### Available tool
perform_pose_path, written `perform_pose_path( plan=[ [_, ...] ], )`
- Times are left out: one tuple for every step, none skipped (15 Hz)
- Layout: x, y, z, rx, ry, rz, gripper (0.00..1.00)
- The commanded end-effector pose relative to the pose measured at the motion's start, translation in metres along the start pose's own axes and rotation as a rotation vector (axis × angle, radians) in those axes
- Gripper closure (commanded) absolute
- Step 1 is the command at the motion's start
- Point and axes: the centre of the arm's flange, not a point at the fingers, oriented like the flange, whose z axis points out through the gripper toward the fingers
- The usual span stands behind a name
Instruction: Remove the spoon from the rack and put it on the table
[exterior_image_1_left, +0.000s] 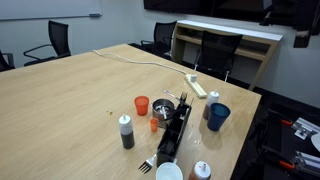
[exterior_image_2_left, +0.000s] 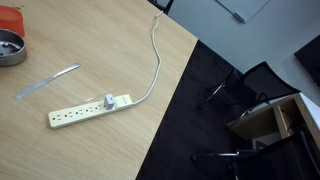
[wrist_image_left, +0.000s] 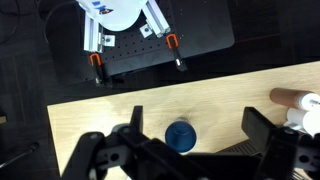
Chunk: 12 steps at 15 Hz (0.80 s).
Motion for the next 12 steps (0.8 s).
perform_pose_path(
  plan=[
    [0.011,0.0,0.006,-0.021,0.007,0.035,0.0],
    [0.017,0.002,0.01,-0.015,0.021,0.053,0.0],
    [0.025,0.004,0.014,0.006,0.03,0.066,0.0],
    [0.034,0.005,0.018,0.042,0.031,0.08,0.0],
    [0.043,0.005,0.024,0.07,0.04,0.097,0.0],
    [0.052,0.006,0.029,0.098,0.036,0.109,0.0],
    [0.062,0.006,0.035,0.125,0.039,0.122,0.0],
    [0.071,0.005,0.043,0.154,0.033,0.14,0.0],
    [0.079,0.005,0.051,0.18,0.02,0.156,0.0],
    [0.087,0.004,0.062,0.207,0.004,0.174,0.0],
    [0.094,0.003,0.072,0.23,0.003,0.199,0.0],
    [0.101,0.0,0.079,0.248,0.002,0.214,0.0]
  ],
)
